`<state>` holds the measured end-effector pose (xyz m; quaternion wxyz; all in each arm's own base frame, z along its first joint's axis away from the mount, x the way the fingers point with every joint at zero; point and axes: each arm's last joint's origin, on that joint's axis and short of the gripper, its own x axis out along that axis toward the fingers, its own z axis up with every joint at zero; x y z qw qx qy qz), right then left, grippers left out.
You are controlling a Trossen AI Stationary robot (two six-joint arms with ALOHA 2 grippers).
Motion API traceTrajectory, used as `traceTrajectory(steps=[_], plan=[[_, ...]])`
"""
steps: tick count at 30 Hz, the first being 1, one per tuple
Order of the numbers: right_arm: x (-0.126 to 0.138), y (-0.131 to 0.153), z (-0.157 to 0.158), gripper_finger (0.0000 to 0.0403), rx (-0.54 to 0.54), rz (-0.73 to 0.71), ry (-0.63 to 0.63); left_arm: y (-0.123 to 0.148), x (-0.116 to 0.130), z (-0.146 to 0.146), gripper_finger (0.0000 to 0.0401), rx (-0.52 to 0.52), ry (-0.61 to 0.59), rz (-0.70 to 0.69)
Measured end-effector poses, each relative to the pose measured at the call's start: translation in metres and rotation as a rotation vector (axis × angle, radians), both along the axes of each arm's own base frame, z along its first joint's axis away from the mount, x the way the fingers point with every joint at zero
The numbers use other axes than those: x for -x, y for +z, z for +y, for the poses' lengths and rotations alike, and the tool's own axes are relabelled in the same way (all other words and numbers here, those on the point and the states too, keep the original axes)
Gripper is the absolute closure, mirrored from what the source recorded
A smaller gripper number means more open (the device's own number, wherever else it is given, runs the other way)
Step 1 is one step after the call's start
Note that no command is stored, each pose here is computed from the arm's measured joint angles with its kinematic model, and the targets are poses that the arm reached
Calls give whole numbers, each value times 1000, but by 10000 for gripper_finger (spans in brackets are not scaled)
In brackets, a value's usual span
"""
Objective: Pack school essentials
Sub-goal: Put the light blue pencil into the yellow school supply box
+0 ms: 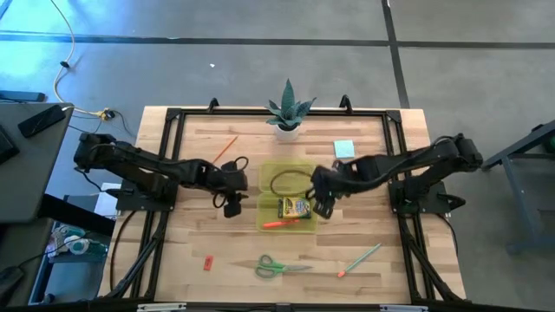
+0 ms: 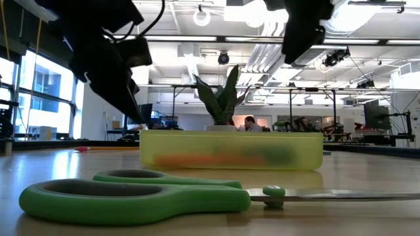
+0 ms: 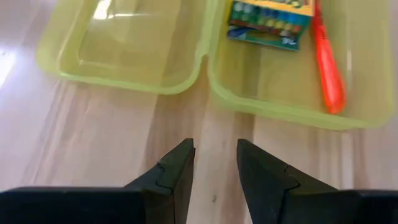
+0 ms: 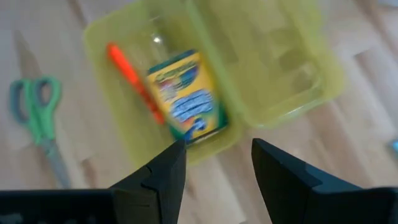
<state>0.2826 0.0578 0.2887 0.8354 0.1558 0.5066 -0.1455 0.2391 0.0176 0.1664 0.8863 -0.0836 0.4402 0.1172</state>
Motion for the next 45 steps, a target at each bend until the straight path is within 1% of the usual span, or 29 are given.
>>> traceTrajectory(steps=[8, 12, 15, 17, 26, 34, 38, 41, 45], plan=[[-2, -18, 53, 229, -12, 24, 139, 1, -1, 6, 290, 15, 46, -25], [2, -33, 81, 229, -1, 79, 235, 2, -3, 5, 290, 13, 39, -42], [6, -43, 100, 229, 16, 113, 332, 3, -4, 4, 290, 11, 38, -53], [8, -47, 111, 229, 20, 113, 361, 4, -4, 4, 290, 9, 39, -65], [21, -62, 144, 229, 9, 141, 387, 4, -5, 4, 290, 12, 45, -73], [22, -83, 170, 229, -23, 141, 439, 7, -9, 5, 290, 11, 48, -121], [24, -93, 182, 229, -30, 140, 470, 7, -9, 5, 290, 11, 49, -122], [28, -99, 191, 229, -19, 150, 505, 7, -9, 5, 290, 11, 49, -122], [34, -106, 201, 229, -6, 162, 590, 7, -9, 5, 290, 17, 56, -122]])
